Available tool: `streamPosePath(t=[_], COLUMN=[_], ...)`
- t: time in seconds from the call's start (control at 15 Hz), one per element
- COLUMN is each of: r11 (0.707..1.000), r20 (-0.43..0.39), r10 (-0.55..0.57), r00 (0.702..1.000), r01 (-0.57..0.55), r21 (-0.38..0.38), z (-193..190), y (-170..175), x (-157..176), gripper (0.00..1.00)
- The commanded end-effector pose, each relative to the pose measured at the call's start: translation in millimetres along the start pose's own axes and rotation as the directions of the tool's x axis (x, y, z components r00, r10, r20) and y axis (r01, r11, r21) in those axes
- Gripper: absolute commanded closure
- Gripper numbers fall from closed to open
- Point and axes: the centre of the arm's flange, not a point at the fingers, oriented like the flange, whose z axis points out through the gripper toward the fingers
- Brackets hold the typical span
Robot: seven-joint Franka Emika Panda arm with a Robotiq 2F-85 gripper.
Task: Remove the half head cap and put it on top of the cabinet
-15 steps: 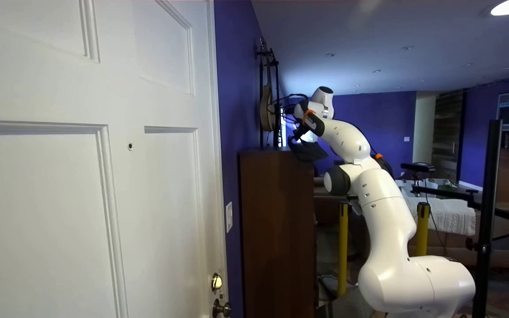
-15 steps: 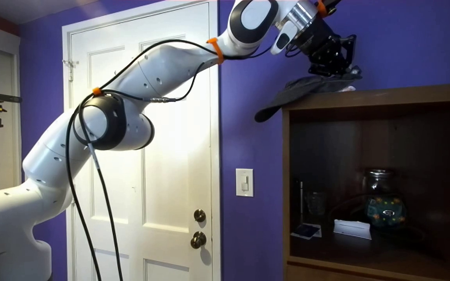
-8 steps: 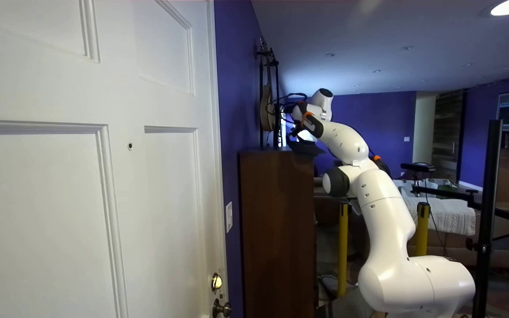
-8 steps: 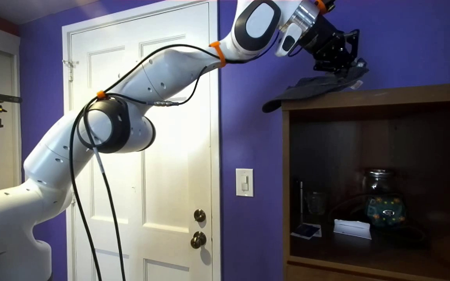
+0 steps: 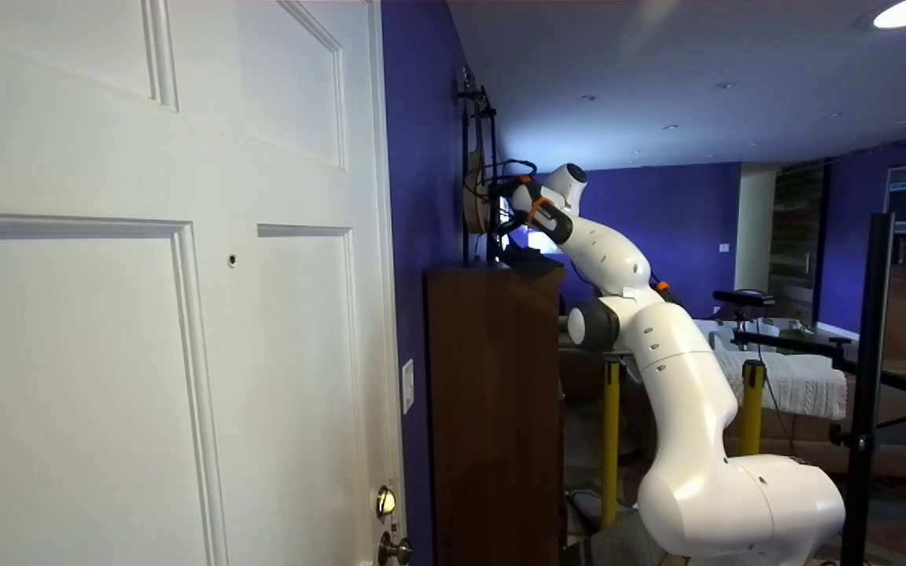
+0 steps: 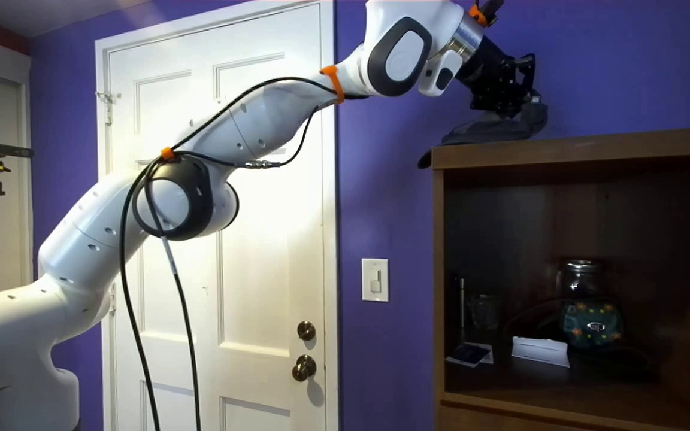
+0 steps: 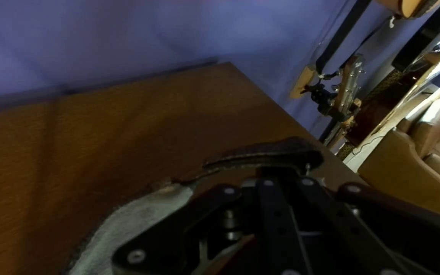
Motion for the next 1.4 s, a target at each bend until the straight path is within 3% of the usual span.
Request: streamPosePath(t=[0.0,0.33,0.6,0.67,0.73,0.8,0.93,1.0,1.13,1.33], r11=[0.994,0.964,0.916,0.907,0.894,0.885,0.865,0.866,0.878,0.921], r20=[-0.061,-0.154,-0.225,-0.244,-0.268,-0.280,-0.293,-0.280,-0.233,-0.199], r10=[0.077,0.180,0.279,0.303,0.328,0.345,0.375,0.373,0.356,0.282], r00=[0.995,0.971,0.934,0.921,0.906,0.896,0.880,0.885,0.905,0.938], r01=[-0.081,-0.206,-0.329,-0.358,-0.389,-0.410,-0.445,-0.440,-0.409,-0.323], r21=[-0.071,-0.169,-0.230,-0.223,-0.223,-0.221,-0.230,-0.238,-0.249,-0.216], z=[-5,-13,-12,-11,-11,-11,-16,-20,-34,-67], y=[-5,-3,-7,-8,-9,-10,-10,-10,-10,-4], x=[-18,-21,-20,-19,-18,-16,-16,-17,-21,-35], gripper=[0.62,0.28,0.02,0.26,0.39,0.39,0.53,0.17,0.14,0.00])
